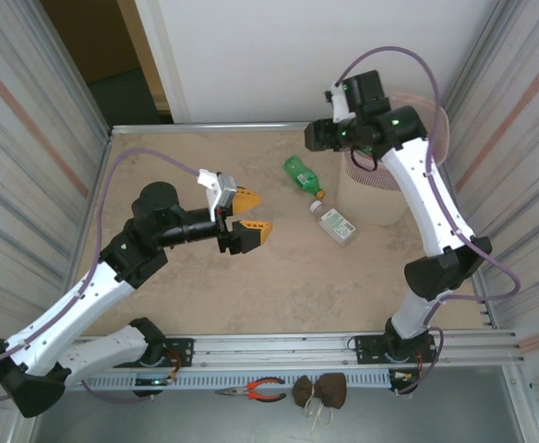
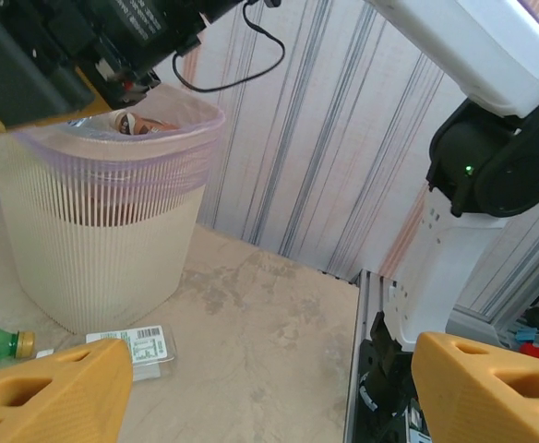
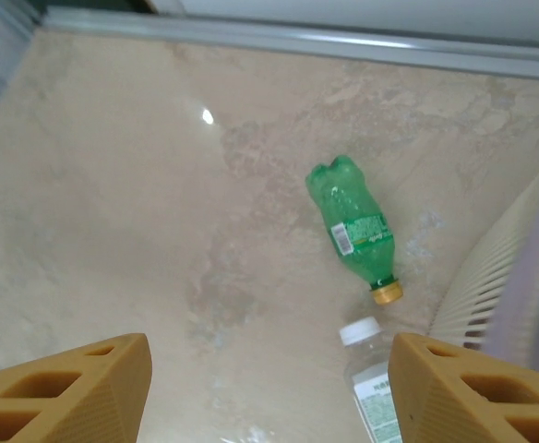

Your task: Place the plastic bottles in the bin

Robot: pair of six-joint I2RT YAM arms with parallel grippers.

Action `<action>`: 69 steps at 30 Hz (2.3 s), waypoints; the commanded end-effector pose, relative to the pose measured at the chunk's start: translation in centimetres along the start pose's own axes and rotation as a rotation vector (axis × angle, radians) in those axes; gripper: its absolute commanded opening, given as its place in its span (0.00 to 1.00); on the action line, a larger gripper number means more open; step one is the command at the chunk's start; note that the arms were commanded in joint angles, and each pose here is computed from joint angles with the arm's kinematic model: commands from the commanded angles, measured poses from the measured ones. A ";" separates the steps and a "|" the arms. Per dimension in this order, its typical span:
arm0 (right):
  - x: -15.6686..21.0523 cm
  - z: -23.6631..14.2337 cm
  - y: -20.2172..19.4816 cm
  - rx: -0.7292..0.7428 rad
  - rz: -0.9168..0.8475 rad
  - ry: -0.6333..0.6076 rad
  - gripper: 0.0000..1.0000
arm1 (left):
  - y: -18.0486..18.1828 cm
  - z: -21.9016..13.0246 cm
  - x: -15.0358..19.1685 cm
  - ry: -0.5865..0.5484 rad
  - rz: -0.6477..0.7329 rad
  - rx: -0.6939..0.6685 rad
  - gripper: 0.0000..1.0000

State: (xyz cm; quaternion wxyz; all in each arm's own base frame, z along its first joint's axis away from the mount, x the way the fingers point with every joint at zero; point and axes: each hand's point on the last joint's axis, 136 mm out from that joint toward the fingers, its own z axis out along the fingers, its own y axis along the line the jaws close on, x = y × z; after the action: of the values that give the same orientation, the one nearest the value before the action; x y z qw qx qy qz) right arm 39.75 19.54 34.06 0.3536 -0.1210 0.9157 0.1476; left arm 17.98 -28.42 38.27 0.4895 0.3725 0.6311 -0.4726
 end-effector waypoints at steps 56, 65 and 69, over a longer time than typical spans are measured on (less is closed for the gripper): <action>21.8 22.8 -7.5 0.400 -0.464 0.897 0.61 | 0.4 -1.1 0.1 -0.020 -0.026 -0.046 0.80; 21.7 22.5 -7.5 0.393 -0.460 0.889 0.52 | 0.4 -0.9 -0.1 -0.023 -0.034 -0.039 0.80; 21.6 22.3 -7.5 0.393 -0.463 0.887 0.48 | 0.3 -0.9 -0.2 -0.026 -0.037 -0.033 0.80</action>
State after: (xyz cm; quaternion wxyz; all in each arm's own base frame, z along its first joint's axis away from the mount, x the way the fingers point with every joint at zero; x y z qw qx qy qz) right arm 40.60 18.88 2.41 -0.0143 -0.3002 0.9392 -0.1661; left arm 18.01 -27.67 37.38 0.4851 0.3531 0.6471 -0.4704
